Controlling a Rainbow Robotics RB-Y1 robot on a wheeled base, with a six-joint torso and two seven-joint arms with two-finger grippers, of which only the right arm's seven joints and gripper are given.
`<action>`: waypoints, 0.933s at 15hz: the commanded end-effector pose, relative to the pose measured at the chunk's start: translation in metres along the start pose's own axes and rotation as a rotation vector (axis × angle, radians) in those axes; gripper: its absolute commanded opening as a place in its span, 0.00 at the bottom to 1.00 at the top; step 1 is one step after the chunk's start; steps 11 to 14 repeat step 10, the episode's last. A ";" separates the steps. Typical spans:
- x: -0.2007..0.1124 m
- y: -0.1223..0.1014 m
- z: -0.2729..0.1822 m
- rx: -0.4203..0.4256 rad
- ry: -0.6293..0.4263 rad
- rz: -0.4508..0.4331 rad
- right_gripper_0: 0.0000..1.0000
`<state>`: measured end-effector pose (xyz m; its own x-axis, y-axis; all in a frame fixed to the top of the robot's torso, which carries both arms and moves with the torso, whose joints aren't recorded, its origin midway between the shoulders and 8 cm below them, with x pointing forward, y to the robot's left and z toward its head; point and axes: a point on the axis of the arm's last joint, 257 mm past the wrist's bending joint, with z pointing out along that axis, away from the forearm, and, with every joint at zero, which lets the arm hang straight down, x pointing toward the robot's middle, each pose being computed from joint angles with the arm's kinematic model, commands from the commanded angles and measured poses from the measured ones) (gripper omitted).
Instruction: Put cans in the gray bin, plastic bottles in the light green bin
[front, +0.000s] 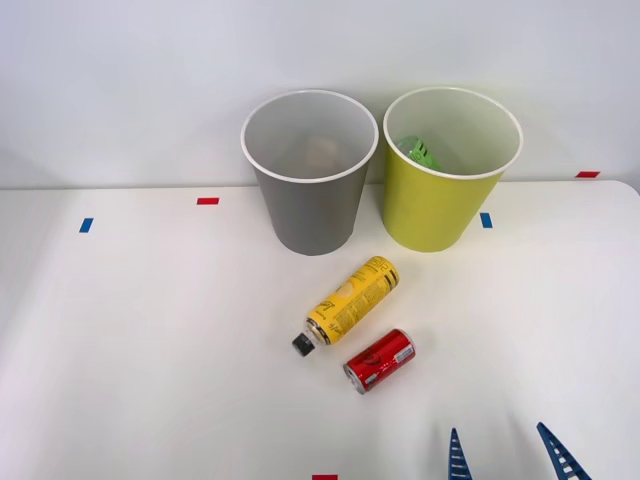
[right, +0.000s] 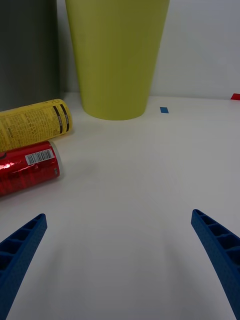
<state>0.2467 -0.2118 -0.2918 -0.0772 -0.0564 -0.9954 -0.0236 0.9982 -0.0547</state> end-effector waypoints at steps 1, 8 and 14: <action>0.000 0.000 0.000 0.000 0.000 0.000 1.00; 0.000 0.000 0.000 0.000 0.000 0.000 1.00; 0.000 0.000 0.000 0.000 0.000 0.000 1.00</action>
